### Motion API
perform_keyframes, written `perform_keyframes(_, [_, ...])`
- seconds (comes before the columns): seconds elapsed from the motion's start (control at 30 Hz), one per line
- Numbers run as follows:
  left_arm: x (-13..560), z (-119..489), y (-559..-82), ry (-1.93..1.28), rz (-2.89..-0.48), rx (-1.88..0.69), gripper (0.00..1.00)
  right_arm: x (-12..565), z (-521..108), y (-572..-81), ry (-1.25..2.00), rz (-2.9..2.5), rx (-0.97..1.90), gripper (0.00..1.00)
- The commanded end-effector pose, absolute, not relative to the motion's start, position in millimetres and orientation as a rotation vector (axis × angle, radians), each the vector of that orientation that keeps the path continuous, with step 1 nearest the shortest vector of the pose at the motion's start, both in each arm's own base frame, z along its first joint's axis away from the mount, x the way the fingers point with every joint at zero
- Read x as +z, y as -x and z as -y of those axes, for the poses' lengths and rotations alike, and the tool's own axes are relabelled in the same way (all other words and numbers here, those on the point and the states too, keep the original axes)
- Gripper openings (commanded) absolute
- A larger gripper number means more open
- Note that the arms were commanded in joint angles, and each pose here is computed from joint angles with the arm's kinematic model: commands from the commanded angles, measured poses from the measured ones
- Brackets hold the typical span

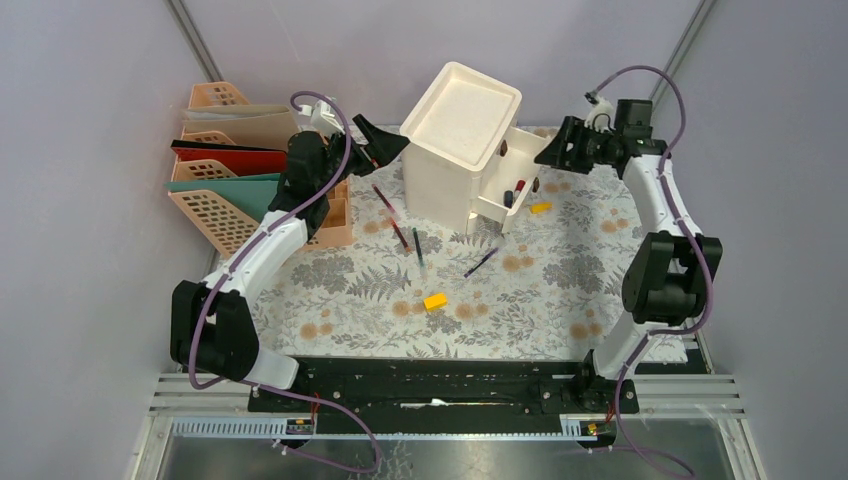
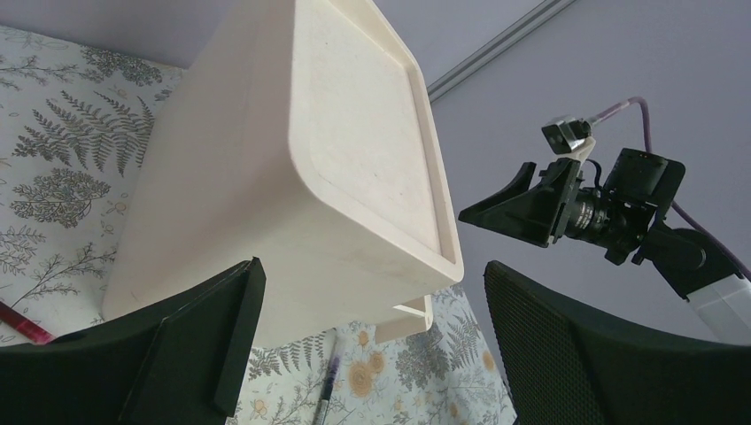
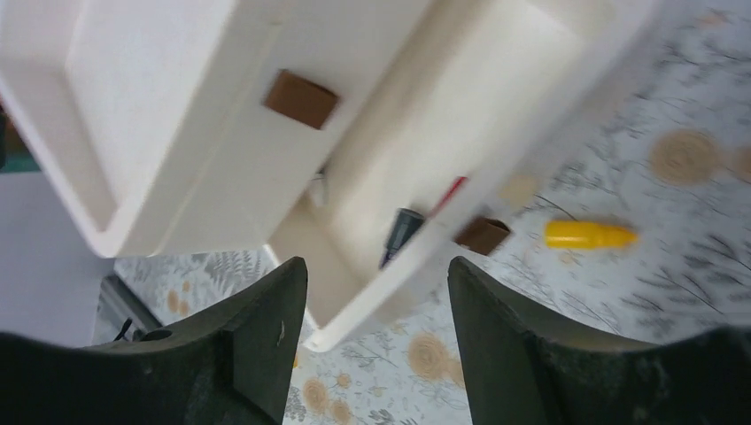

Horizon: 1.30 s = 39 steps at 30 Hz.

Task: Organize the desk
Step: Place the stationery in the drawer.

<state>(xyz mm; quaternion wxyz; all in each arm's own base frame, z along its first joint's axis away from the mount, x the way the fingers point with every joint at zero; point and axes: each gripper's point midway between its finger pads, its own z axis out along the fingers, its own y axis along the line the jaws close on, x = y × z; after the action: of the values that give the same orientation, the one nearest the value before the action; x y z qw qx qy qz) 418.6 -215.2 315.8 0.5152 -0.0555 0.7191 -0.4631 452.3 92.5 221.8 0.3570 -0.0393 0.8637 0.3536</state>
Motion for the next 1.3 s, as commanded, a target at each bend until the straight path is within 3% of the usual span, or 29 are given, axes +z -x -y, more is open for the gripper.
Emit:
perform_keyframes(0.0, [345.1,211.9,-411.1,0.096,-1.635,-1.102,0.99,213.8,-58.7,-453.3,-0.029,-2.249,0.742,0.65])
perform_keyframes(0.33, [342.4,211.8,-411.3,0.103,-1.641,-1.102,0.99,117.6,-4.4,-446.6,-0.738,-2.363,0.404,0.59])
perform_keyframes(0.6, [341.6,213.1,-413.6,0.104,-1.648,-1.105,0.99,82.6,-21.2,-466.2,-0.853,-2.426,0.467,0.53])
perform_keyframes(0.83, [339.1,210.2,-412.6,0.115,-1.659,-1.086,0.99,57.2,-34.0,-485.3,-0.927,-2.464,0.500,0.55])
perform_keyframes(1.07, [338.1,209.7,-415.4,0.126,-1.667,-1.080,0.99,27.8,-42.3,-486.5,-0.964,-2.519,0.443,0.56])
perform_keyframes(1.27, [338.9,209.5,-416.2,0.131,-1.671,-1.070,0.99,7.7,-29.4,-479.8,-1.002,-2.554,0.301,0.51])
